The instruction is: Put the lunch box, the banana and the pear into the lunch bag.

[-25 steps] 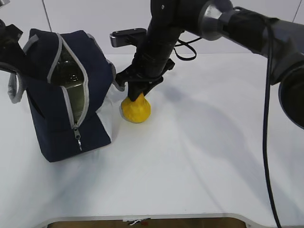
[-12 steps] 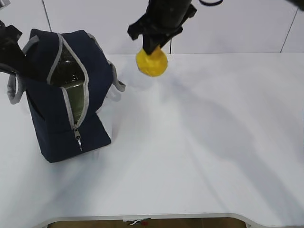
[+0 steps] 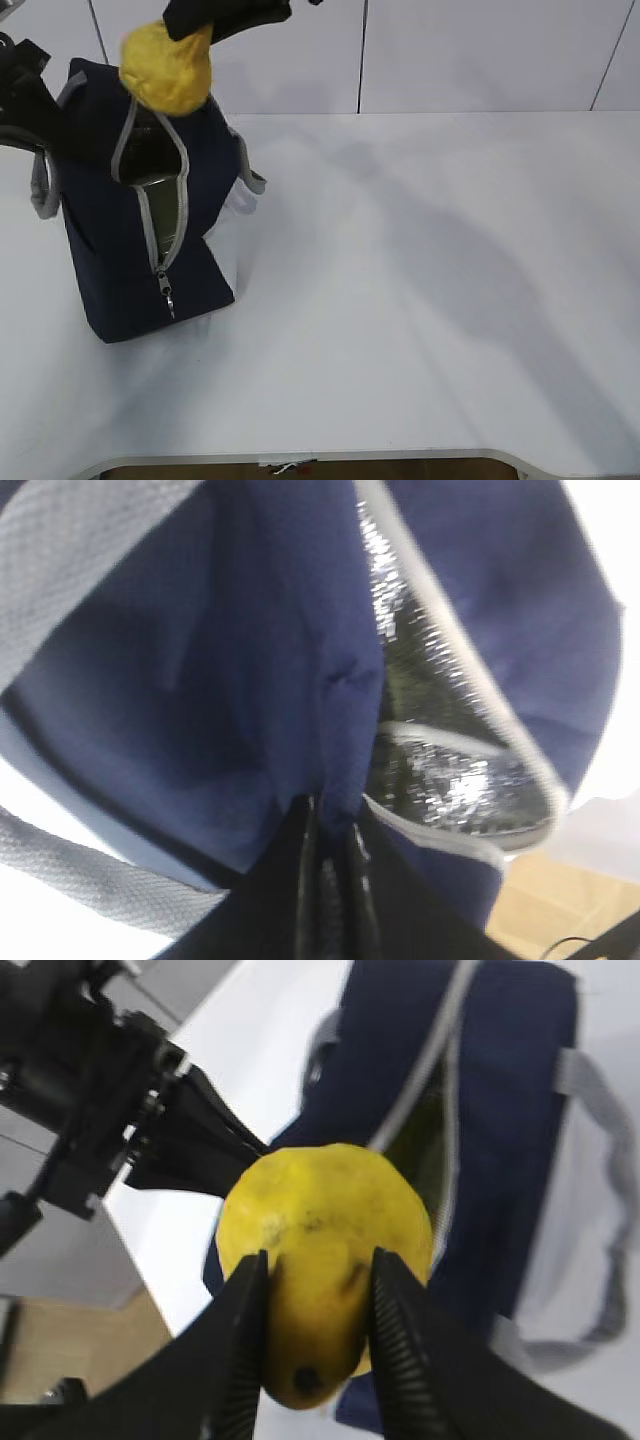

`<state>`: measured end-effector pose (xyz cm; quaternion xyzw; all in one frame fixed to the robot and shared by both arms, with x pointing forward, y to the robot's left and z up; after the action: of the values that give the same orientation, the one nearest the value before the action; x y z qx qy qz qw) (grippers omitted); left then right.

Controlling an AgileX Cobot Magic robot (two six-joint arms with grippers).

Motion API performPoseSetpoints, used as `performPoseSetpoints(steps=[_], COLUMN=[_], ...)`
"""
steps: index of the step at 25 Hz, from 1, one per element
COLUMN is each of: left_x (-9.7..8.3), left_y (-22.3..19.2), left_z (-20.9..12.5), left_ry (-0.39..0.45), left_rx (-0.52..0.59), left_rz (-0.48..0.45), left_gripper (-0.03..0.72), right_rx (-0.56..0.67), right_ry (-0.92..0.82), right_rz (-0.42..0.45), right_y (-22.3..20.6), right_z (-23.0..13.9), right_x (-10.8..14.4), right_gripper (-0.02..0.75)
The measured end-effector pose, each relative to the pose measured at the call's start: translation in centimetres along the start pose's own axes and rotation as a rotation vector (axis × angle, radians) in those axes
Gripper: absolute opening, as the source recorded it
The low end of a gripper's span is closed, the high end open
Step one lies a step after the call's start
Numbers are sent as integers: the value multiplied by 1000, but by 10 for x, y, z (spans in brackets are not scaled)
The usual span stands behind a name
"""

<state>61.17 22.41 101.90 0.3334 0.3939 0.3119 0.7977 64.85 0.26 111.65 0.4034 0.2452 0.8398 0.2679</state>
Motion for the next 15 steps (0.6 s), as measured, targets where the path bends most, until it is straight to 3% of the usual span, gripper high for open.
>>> performPoseSetpoints(steps=[7, 15], left_x=[-4, -4], left_y=[0, 0], left_z=[2, 2], left_ry=[12, 12], left_rx=[-15, -14], left_rz=[-27, -29], left_gripper=[9, 9], right_rx=[24, 74], right_ry=[-94, -129], right_rz=[115, 81], right_y=[-52, -90], right_z=[-4, -17], right_x=[-18, -49], right_gripper=[255, 255])
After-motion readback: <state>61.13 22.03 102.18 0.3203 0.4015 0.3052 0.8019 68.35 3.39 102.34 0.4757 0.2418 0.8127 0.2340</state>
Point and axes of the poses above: a point on each arm's last joint axis where the gripper is mounted, y pointing back along that axis away from the gripper, x along the wrist's bending axis when the last joint is at zero, z = x × y, the point moved 6 cm from there along -y, pointing out along that axis toward the gripper, and after that the axes turned 13 degrees about -y, right-handed, at the moved point
